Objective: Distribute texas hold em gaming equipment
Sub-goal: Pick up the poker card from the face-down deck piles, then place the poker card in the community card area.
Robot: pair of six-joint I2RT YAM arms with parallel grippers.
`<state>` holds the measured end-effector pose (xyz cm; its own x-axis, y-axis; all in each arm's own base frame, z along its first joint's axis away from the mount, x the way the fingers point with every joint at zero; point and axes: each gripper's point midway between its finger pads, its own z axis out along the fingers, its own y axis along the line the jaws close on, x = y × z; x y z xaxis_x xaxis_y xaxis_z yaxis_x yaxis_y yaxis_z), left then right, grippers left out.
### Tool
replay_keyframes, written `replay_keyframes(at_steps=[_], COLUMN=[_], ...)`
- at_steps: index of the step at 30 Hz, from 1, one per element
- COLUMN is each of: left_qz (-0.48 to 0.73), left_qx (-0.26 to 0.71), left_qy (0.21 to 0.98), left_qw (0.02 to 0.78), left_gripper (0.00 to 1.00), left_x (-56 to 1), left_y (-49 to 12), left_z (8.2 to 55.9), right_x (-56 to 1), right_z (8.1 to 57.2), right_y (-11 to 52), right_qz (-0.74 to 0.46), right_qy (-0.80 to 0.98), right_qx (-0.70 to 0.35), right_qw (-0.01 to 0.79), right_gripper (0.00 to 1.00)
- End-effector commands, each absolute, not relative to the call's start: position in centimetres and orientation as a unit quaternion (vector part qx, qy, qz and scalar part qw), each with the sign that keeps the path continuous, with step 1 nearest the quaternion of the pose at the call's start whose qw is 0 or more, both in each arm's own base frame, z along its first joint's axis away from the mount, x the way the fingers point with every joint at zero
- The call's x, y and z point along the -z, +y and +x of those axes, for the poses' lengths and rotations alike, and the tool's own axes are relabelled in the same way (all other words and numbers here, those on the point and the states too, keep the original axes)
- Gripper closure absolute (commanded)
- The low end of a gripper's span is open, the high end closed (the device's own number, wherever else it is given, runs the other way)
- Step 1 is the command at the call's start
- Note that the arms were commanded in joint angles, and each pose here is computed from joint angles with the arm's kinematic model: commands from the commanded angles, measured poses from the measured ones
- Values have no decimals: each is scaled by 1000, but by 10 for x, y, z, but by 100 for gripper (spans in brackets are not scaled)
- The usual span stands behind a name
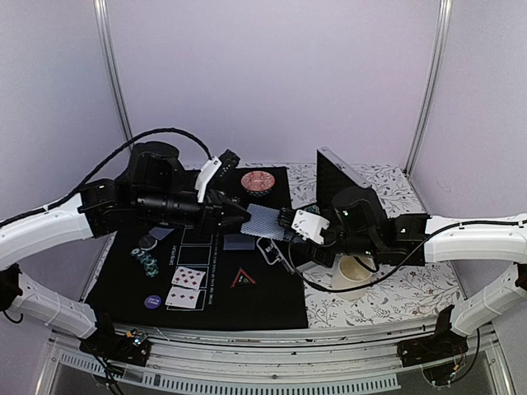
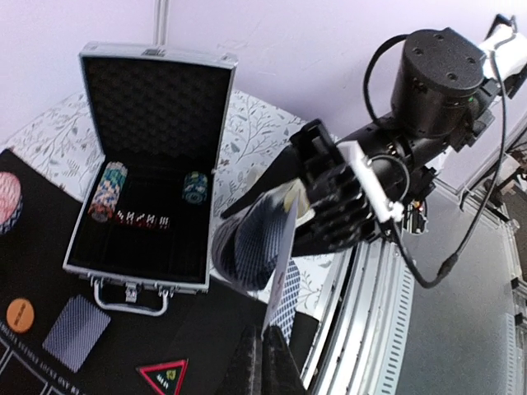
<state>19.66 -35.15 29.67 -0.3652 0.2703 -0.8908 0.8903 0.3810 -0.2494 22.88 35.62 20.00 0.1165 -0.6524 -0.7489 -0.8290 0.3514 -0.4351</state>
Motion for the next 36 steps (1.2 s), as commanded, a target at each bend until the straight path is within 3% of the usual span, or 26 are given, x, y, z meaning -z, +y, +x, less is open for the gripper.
replay_keyframes(at_steps=[1,8,14,27,31,36], left_qz=[332,175,112,113,125,155], left_qx=[342,220,13,-291,-336,-309], left_qy=[800,889,955,936,923,930], left_qw=[364,360,274,162,138,123], left_gripper=[100,100,100,100,100,100], left_x=[-287,-273,-203,-123,-106,-76], left_y=[-305,-208,-150,-101,-100,-128], left_z=[205,241,260,299,304,318], right_x=[-205,-202,-207,-206,-205,-203], right_z=[240,243,242,239,239,239], right_y=[350,352,354,354,354,357], right_qz=[-543,-543,-544,-542,-543,-545], right_qy=[668,670,668,672,672,671], right_qx=[-81,-83,-87,-94,-96,-99], right_qw=[502,499,500,495,494,492], right_gripper=[58,58,58,59,59,59])
